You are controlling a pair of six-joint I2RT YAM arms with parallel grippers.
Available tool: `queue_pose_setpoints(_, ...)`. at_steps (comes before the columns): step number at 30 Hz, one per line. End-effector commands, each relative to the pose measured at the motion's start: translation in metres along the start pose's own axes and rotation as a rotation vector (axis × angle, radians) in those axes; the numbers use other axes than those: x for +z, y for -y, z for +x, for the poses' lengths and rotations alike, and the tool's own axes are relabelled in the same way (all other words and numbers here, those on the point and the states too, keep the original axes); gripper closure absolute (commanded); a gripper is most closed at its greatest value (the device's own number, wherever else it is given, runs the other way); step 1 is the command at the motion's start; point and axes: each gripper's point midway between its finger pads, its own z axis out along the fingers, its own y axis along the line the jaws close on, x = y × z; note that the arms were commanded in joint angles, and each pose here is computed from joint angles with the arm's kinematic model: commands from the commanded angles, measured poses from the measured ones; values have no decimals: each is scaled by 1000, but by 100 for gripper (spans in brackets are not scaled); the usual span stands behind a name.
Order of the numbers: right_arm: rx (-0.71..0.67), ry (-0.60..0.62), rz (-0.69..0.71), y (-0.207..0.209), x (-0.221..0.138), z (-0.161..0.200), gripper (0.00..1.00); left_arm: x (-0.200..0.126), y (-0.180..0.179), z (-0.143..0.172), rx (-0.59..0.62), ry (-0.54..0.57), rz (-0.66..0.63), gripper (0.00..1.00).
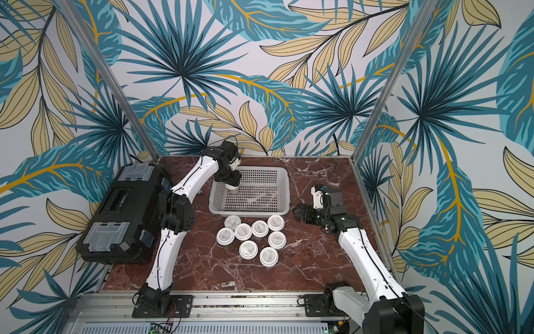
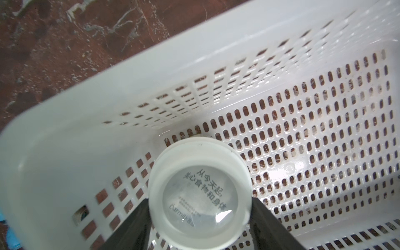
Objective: Put the yogurt in the basket
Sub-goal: Place the yogurt in the basket.
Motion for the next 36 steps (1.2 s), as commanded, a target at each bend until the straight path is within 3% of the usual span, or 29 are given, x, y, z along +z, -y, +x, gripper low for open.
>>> queue_pose_setpoints(1, -20, -1, 2, -1, -2, 1, 0, 8, -5, 13, -3, -47, -10, 25)
queue_pose_setpoints(4, -22, -1, 2, -2, -2, 1, 1, 8, -5, 11, 0, -40, -10, 21)
queue_pose_setpoints(9, -24, -1, 4, -1, -2, 1, 0, -3, -6, 4, 2, -6, -17, 5)
queue_pose_setpoints(29, -30, -1, 1, -4, -3, 1, 0, -75, 0, -18, 9, 172, -43, 3)
queue_pose_setpoints(36, -30, -1, -8, -6, -4, 0, 1, -121, 11, 2, 40, 204, -81, 7)
